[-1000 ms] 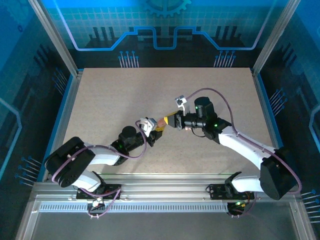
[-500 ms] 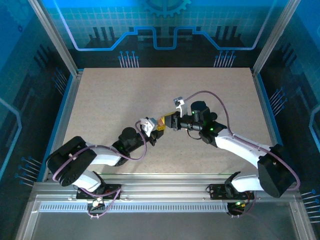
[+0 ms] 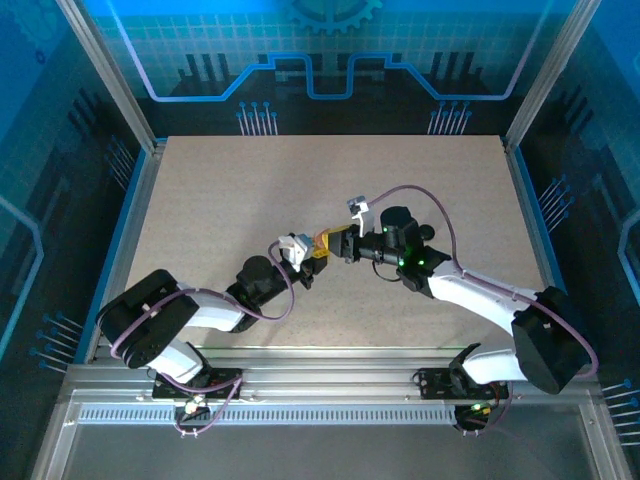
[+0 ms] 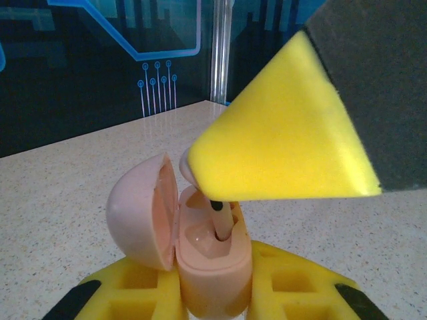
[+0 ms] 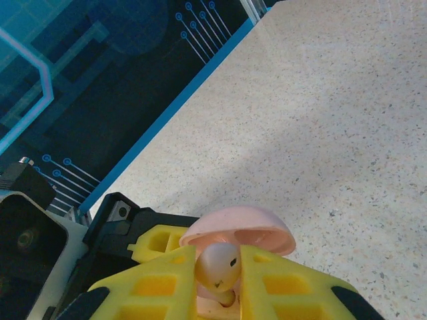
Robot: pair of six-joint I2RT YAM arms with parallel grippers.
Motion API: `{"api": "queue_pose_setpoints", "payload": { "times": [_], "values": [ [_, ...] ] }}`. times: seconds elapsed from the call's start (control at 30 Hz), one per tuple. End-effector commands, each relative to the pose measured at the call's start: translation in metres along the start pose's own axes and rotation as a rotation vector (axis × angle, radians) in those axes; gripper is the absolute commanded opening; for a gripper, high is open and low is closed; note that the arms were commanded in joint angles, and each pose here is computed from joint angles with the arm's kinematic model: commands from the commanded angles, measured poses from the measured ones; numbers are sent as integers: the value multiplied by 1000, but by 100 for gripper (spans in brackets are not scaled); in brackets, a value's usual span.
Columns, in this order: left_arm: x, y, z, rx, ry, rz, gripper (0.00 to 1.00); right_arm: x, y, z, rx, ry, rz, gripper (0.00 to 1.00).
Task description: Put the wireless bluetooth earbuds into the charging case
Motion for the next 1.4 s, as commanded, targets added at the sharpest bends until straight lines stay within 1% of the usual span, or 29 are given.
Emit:
{"api": "queue_pose_setpoints", "payload": {
  "times": [0.0, 0.27, 0.57, 1.13, 1.27, 1.37],
  "values": [
    [19, 5, 0, 41, -109, 20, 12, -4, 3, 1, 10, -10, -4, 20],
    [21, 5, 1, 40, -125, 18, 12, -9, -3, 2, -19, 1, -24, 20],
    [23, 5, 2, 38, -132, 16, 12, -9, -4, 3, -42, 6, -31, 33],
    [24, 4, 4, 26, -131, 15, 12, 2, 6, 12, -44, -25, -6, 44],
    [22, 3, 4, 22, -122, 7, 12, 6, 8, 24, -66, -32, -19, 46],
    [21, 2, 5, 21, -114, -2, 12, 8, 9, 35, -129, -8, -86, 51]
  ]
}}
Point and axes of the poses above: each hand's point on the last joint's axis, 136 mm out from that joint toward the fingers, its own z axis back along the fingers, its own y axis along the line the jaws close on, x = y × z, the point moved 7 cm from there along z, back along the fingers, and after that the axes turned 15 degrees about -z, right-handed, at the moved point
